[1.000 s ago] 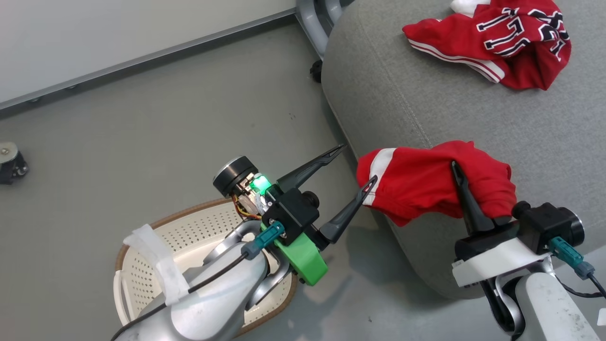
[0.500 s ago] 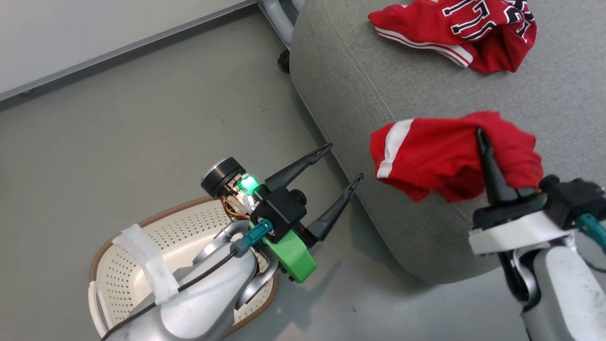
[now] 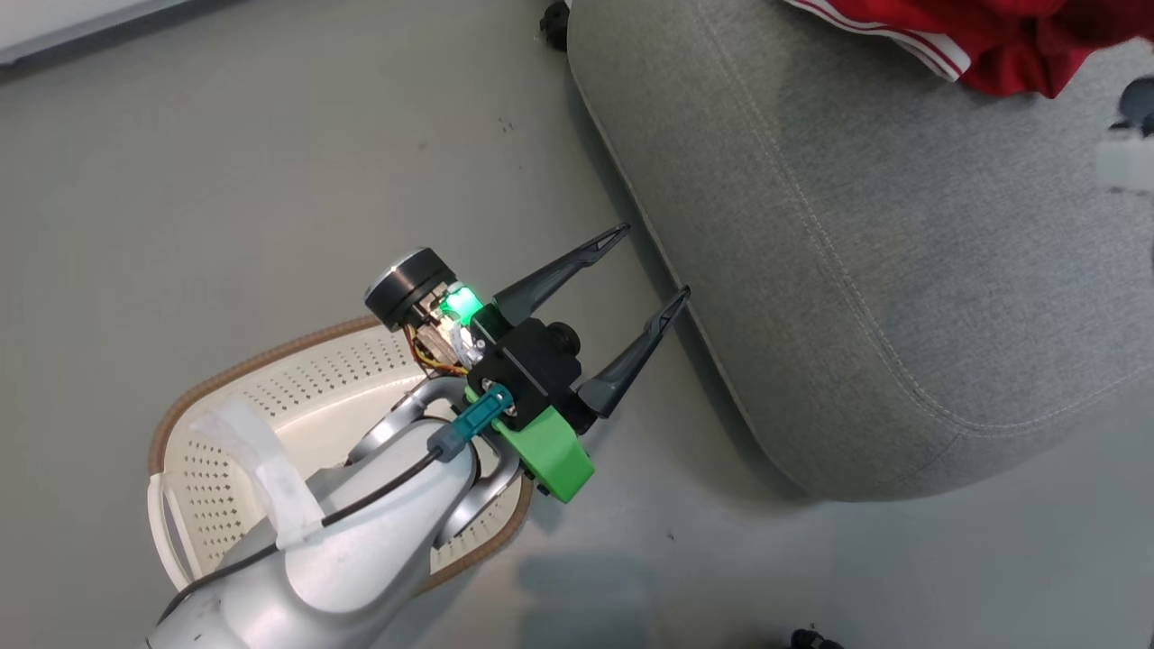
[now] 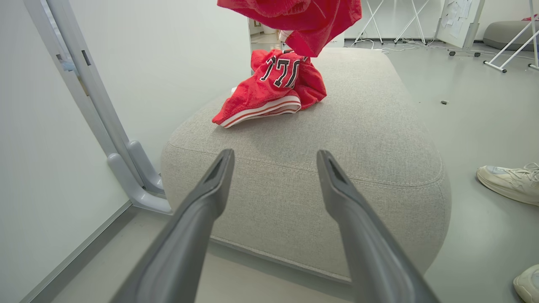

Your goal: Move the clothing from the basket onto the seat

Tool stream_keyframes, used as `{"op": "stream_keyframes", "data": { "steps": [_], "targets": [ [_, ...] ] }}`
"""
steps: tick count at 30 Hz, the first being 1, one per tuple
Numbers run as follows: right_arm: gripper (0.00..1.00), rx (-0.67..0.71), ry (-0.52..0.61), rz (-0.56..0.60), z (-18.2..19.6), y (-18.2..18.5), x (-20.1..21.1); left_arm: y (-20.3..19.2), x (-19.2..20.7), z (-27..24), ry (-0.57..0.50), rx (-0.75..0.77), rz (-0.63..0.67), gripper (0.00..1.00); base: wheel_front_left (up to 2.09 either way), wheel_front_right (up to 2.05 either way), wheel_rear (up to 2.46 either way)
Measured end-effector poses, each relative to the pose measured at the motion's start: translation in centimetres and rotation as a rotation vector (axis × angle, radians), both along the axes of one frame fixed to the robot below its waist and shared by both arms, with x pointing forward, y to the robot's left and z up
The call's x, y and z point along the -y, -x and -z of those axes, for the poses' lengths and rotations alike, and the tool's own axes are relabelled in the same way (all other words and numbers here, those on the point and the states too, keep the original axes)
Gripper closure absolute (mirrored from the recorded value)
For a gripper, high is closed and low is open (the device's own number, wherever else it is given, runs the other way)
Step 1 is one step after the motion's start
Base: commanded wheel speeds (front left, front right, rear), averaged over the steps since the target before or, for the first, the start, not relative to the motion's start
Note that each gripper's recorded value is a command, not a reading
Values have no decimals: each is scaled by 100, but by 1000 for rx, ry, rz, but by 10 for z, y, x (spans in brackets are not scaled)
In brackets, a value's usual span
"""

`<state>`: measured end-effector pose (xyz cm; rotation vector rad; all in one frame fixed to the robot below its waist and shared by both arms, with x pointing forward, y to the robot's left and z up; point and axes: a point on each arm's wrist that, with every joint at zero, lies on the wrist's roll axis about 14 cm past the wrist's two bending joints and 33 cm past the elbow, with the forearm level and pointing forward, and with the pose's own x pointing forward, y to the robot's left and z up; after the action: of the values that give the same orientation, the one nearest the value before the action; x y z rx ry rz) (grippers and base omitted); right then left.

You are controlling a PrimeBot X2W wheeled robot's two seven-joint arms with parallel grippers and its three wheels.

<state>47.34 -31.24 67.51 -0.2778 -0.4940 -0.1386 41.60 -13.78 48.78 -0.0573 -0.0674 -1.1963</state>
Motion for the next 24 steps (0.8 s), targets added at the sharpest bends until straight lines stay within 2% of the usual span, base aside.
{"op": "stream_keyframes", "data": {
  "steps": [5, 10, 15, 19, 24],
  "targets": [
    [100, 46, 63, 45, -24, -28, 21, -14, -4, 16, -7, -17, -7, 0, 0, 0, 0],
    [100, 48, 118, 90, -33, -54, 40, -25, -9, 33, -13, -38, -14, 0, 0, 0, 0],
    [100, 42, 105, 142, -31, -74, 63, -33, -13, 50, -22, -63, -22, 0, 0, 0, 0],
    [100, -39, 87, 176, -1, -93, 79, -39, -16, 65, -33, -88, -27, 0, 0, 0, 0],
    [100, -212, 14, 213, 71, -113, 93, -44, -21, 84, -46, -120, -34, 0, 0, 0, 0]
  ]
}}
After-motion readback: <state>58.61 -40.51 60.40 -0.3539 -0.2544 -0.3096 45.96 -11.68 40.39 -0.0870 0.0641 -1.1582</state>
